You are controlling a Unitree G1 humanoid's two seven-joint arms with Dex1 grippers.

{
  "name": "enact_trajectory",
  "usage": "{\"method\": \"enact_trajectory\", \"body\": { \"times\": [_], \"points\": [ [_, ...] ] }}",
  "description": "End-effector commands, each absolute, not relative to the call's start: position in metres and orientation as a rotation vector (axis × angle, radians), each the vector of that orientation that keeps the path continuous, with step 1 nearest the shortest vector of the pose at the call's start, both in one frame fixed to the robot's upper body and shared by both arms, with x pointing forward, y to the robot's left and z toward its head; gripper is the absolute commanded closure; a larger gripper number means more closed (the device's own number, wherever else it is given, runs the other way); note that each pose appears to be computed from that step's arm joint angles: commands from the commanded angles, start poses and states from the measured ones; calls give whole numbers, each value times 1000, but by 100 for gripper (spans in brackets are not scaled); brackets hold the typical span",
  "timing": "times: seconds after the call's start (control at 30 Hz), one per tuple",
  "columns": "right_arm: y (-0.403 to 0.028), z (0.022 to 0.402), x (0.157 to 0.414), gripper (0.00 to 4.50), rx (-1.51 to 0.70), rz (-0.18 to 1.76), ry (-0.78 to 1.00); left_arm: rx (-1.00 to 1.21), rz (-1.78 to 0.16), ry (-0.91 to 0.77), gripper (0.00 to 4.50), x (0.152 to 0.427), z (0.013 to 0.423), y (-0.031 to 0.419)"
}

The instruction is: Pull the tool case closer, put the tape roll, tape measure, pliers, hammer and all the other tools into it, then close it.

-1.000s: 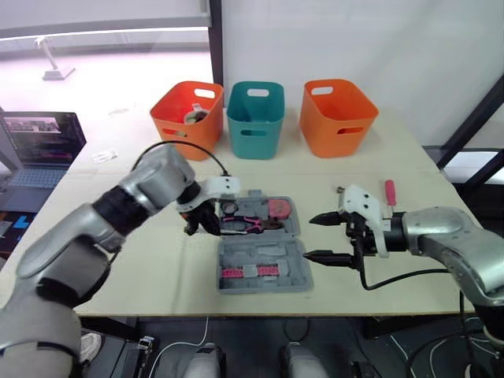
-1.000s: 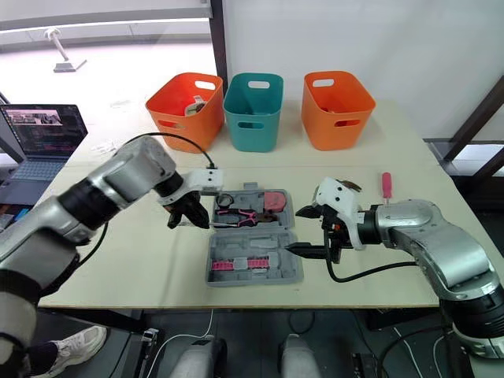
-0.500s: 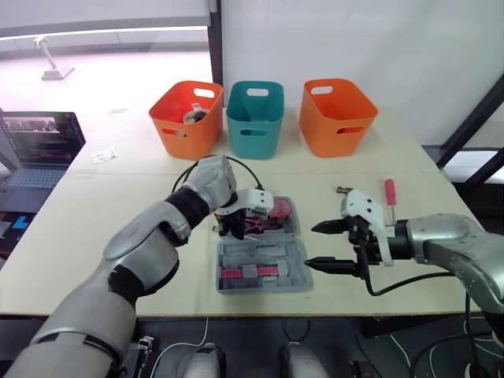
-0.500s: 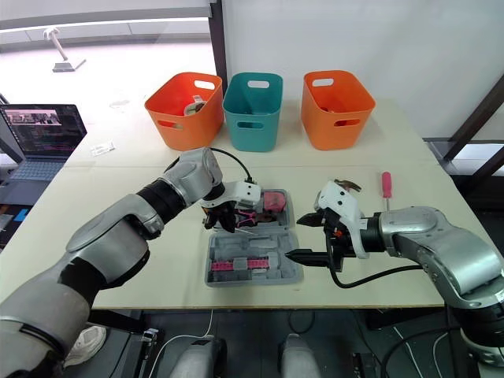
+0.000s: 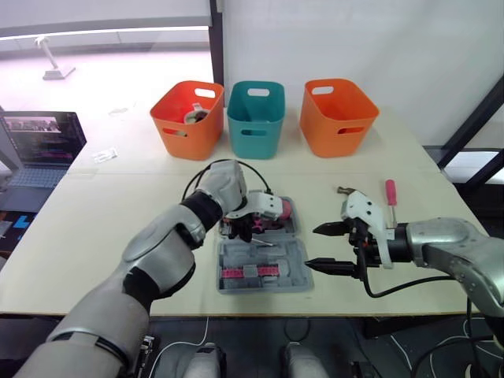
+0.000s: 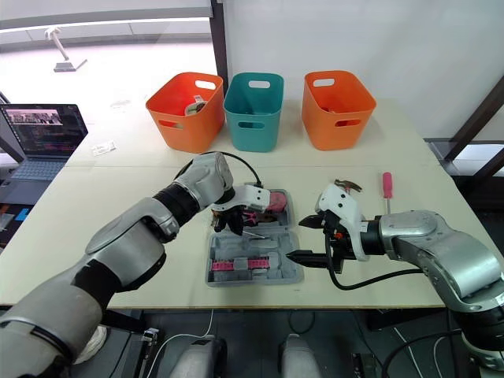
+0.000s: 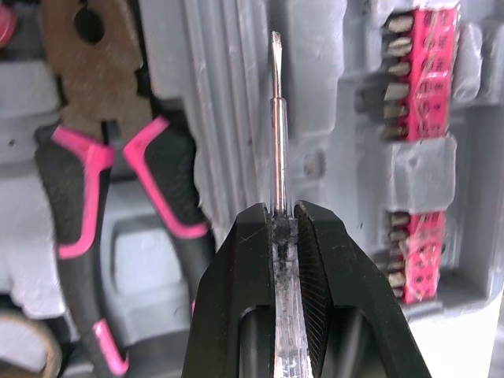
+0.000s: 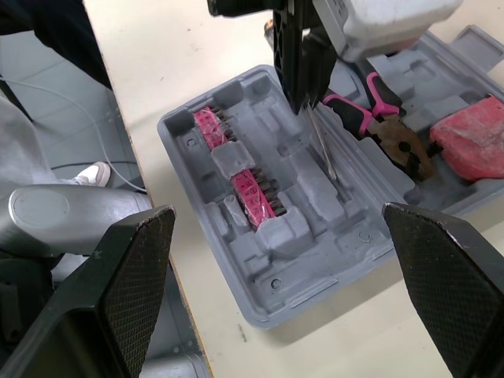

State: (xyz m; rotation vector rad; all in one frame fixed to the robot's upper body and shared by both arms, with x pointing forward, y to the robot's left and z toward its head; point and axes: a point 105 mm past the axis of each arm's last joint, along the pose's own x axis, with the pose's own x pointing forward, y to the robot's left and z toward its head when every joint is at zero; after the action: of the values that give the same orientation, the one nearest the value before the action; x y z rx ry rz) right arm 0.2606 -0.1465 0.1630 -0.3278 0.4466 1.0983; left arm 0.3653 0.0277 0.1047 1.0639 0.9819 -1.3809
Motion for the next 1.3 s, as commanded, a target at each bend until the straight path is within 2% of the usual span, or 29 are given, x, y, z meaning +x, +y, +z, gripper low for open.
{"method": "enact_trajectory", "body": {
  "times": [0.03, 0.2, 1.3],
  "points": [
    [-146, 175, 260, 0, -364, 1097, 392, 1072, -1381, 958, 448, 366, 107, 23],
    [-145, 176, 260, 0, -368, 1095, 388, 1104, -1338, 940, 448, 371, 103, 22],
    [-145, 176, 266, 0, -375, 1076, 368, 1074, -1377, 967, 448, 359, 85, 9]
  ]
}}
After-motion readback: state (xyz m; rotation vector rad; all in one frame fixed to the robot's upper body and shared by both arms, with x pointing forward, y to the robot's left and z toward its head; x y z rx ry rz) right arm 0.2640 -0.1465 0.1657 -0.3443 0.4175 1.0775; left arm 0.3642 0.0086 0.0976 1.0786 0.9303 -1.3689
